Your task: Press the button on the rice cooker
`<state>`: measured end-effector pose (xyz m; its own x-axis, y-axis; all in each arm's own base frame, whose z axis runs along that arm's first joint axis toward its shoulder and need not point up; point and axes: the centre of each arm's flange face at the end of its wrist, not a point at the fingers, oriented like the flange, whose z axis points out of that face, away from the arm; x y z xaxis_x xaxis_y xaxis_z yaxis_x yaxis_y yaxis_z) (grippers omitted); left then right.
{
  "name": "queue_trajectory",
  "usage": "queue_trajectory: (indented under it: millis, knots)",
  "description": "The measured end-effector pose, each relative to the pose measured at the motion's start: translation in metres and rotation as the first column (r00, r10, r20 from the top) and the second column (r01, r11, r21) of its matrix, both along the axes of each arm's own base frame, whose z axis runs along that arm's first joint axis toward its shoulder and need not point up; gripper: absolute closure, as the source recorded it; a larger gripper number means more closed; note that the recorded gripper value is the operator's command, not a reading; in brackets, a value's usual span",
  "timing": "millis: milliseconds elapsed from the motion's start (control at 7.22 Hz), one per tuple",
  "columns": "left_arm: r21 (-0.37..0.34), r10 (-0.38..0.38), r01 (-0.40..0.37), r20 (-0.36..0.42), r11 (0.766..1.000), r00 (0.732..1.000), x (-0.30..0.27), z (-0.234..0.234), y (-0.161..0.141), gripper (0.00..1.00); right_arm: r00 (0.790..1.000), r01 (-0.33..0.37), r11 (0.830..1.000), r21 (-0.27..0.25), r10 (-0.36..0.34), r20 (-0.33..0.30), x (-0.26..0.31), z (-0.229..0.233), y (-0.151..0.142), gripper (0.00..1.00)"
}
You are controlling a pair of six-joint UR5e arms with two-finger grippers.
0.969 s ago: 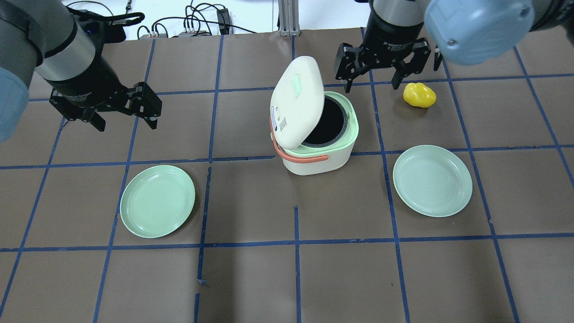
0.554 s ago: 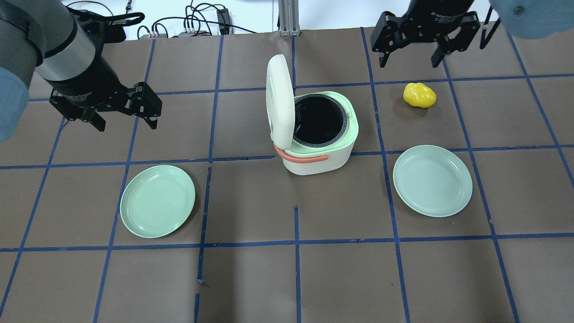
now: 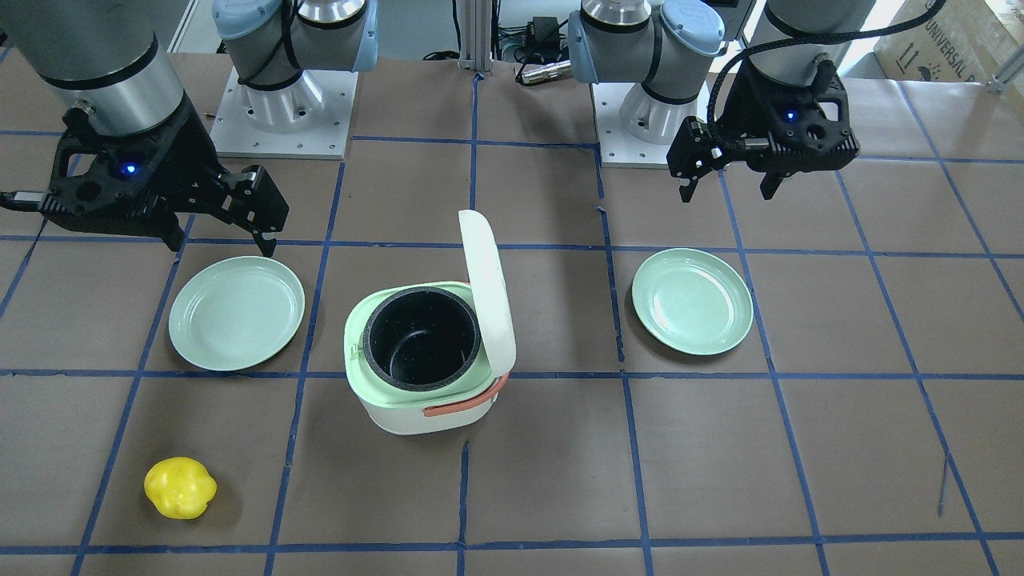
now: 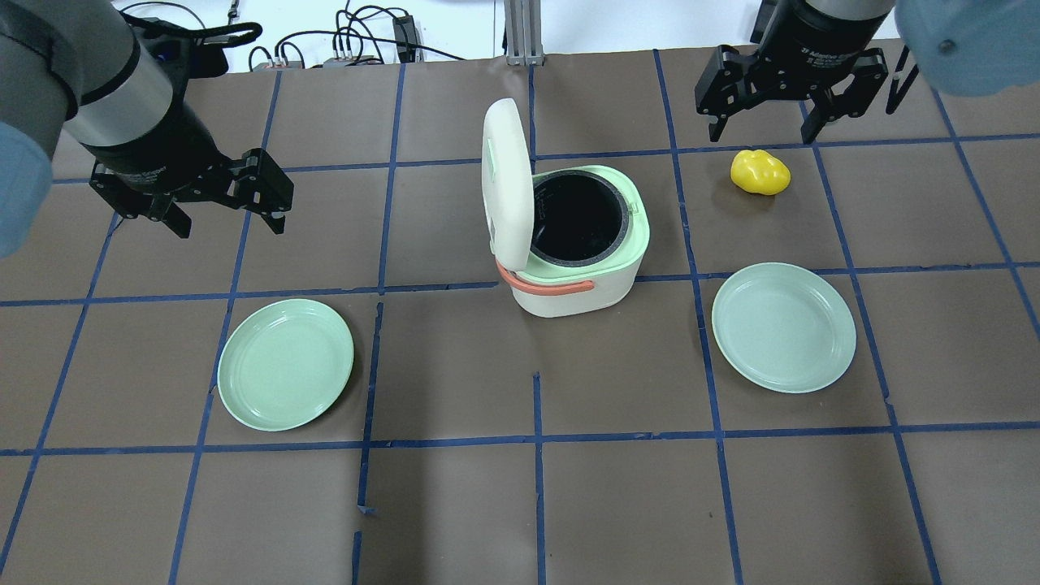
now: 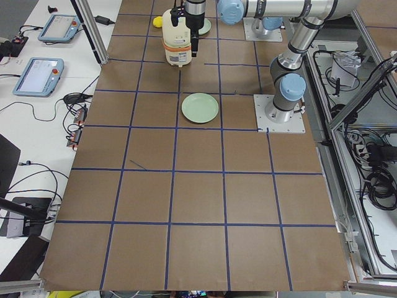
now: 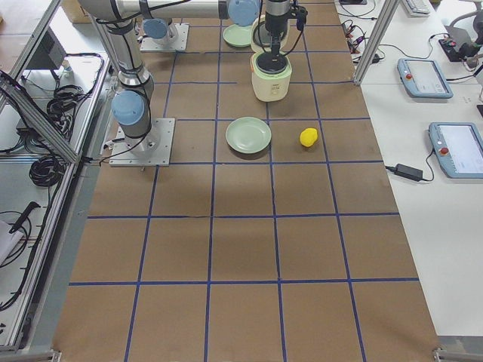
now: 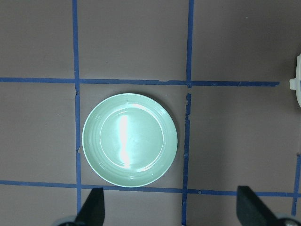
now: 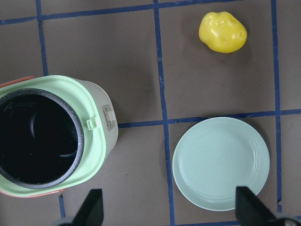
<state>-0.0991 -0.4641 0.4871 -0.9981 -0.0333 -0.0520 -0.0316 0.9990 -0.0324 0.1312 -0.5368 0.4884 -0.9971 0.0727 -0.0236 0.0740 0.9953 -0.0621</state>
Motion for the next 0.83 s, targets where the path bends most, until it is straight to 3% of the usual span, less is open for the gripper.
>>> queue_trajectory:
  millis: [415,831]
  knots:
    - [0.0,0.0,0.0,0.0,1.0,1.0,0.0,0.0,0.0,0.0,1.0,0.001,1.0,0.007,-0.001,-0.007,-0.001,-0.008,0.003,0.0]
    - [0.0,0.0,0.0,0.0,1.0,1.0,0.0,0.0,0.0,0.0,1.0,0.007,0.993,0.121,-0.006,-0.008,-0.002,-0.015,0.015,0.0]
